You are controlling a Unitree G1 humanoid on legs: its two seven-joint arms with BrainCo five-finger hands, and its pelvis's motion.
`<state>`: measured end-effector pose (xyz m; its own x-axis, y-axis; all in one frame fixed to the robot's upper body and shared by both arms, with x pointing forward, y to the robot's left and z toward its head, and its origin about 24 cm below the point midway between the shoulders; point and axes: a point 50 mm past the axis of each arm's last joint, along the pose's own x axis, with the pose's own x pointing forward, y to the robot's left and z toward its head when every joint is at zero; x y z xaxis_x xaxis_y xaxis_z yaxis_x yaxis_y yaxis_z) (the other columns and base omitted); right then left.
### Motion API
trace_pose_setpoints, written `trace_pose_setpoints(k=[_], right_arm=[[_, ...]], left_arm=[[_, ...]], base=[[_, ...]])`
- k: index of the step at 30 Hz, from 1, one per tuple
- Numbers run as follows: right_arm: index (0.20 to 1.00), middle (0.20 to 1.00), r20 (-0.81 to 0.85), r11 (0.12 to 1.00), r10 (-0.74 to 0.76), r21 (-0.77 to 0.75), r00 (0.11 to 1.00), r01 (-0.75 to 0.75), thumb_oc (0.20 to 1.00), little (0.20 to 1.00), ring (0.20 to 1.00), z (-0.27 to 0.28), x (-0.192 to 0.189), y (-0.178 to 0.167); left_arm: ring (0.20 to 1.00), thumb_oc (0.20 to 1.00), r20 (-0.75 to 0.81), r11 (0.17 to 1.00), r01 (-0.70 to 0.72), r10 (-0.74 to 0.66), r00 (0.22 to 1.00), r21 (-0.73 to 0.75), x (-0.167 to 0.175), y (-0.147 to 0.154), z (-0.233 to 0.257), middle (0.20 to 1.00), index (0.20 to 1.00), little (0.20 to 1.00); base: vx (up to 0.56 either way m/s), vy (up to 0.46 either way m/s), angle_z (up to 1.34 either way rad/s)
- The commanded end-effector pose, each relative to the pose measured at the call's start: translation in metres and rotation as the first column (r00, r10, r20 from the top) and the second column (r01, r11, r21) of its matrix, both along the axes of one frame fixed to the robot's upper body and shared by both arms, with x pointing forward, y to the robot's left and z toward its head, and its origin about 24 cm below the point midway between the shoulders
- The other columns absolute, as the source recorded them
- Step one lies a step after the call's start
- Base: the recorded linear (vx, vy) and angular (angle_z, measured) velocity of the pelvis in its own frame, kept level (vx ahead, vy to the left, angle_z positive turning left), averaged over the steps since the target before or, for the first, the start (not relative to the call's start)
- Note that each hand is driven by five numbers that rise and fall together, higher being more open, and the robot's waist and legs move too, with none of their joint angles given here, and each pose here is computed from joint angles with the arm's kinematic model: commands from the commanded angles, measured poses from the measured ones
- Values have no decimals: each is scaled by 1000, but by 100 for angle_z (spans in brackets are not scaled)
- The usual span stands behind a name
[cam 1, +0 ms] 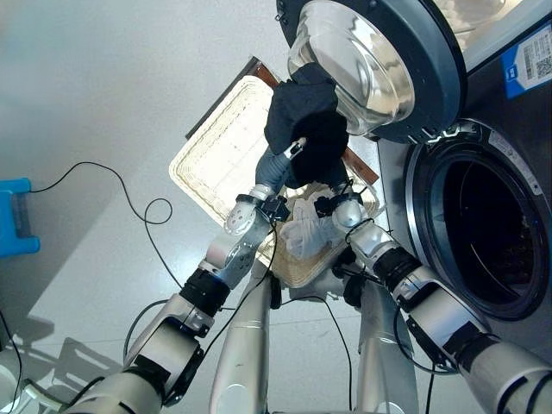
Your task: Put the clothes into the washing machine.
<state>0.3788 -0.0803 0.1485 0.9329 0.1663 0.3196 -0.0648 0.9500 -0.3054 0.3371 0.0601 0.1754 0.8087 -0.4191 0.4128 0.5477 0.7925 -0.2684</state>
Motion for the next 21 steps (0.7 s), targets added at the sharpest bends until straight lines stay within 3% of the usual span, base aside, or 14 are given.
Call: trace_pose_setpoints(k=[1, 8, 21], right_arm=[[222, 222, 226, 967, 230, 55, 947, -248, 222, 222, 222, 53, -14, 39], [200, 200, 245, 945, 218, 187, 945, -267, 200, 200, 200, 58, -17, 41], [200, 200, 225, 915, 84, 368, 971, -165, 200, 200, 200, 54, -11, 21]], left_arm=[[200, 200, 60, 991, 128, -126, 990, -29, -15, -29, 15, 200, 200, 200], [200, 200, 34, 995, 96, -95, 995, -17, -11, -29, 12, 200, 200, 200], [200, 200, -17, 999, 44, -44, 999, 26, -5, -27, 2, 200, 200, 200]], base=[[0, 0, 0], [0, 0, 0], [0, 0, 0]])
